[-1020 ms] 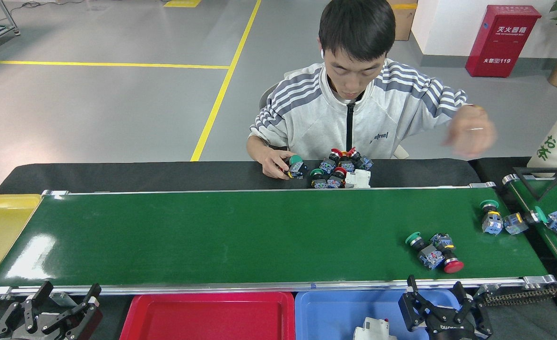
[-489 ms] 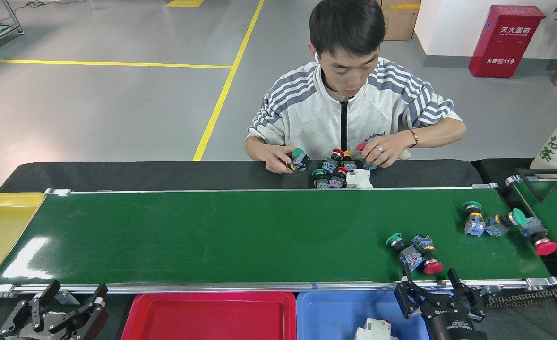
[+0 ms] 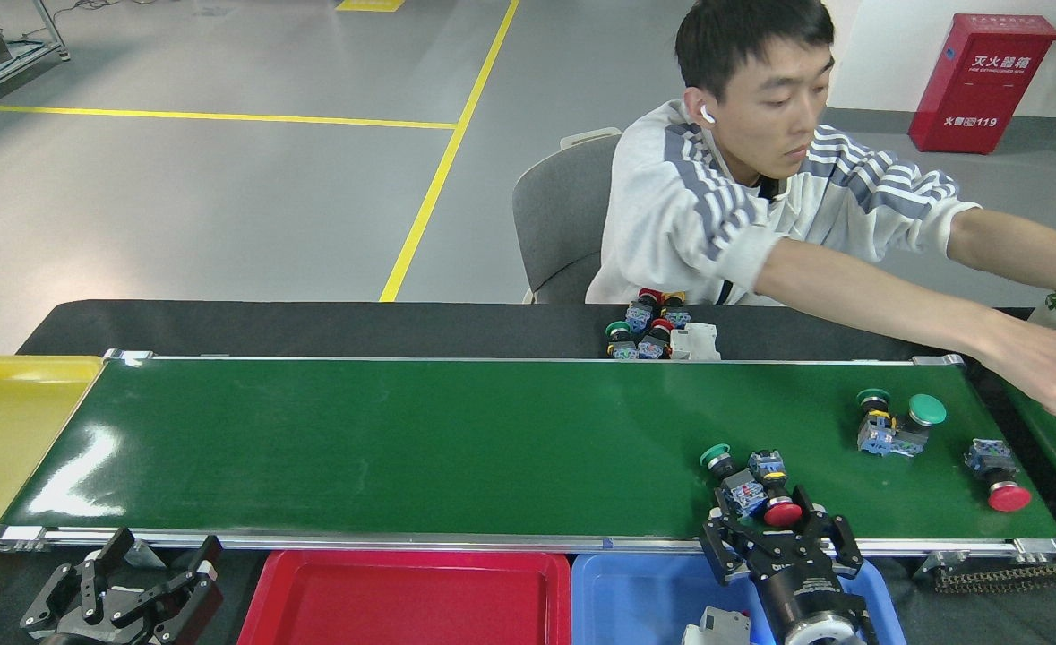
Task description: Pick switch part from conveyor to tray
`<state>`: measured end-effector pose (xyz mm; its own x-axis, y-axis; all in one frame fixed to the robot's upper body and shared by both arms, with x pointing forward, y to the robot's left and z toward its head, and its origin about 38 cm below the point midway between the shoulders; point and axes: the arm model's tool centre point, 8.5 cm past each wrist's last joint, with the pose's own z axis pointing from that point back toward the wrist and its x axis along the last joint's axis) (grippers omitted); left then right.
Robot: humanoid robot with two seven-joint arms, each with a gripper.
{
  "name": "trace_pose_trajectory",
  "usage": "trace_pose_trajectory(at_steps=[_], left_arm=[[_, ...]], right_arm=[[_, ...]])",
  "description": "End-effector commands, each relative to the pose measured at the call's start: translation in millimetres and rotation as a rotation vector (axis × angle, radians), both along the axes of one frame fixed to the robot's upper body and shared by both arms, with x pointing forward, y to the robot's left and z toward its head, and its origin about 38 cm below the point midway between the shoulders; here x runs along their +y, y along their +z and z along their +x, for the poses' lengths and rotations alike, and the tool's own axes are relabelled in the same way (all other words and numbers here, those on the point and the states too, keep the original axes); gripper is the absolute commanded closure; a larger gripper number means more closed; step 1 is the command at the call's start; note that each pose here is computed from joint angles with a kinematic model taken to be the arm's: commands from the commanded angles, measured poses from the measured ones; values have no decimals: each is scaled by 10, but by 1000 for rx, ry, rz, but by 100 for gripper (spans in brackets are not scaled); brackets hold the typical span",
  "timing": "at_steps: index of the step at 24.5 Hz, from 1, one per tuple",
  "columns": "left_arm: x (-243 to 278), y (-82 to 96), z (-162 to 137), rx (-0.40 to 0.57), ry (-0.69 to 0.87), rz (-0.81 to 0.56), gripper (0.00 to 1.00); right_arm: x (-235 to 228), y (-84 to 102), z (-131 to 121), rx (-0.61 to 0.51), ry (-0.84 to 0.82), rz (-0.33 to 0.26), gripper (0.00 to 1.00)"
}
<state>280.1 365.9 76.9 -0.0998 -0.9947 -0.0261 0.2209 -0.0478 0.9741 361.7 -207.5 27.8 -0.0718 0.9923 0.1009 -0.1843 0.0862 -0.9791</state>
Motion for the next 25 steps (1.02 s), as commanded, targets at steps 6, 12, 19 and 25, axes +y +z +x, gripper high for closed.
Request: trace_pose_trajectory(at_steps=[6,12,19,25], left_arm=[[-5,73,37,-26,-1,6,0],[-13,68,36,-26,-1,3,0],[-13,77,42,-30,-4,3,0],[-30,71,38,-34,-3,-8,0]], right_arm=[[26,160,111,-48,81,-15,90],[634,496,-49,-185,602,21,91],[1765,612,-281,-223,1086,58,0],[1875,545,-308,-198,1124,59,0]])
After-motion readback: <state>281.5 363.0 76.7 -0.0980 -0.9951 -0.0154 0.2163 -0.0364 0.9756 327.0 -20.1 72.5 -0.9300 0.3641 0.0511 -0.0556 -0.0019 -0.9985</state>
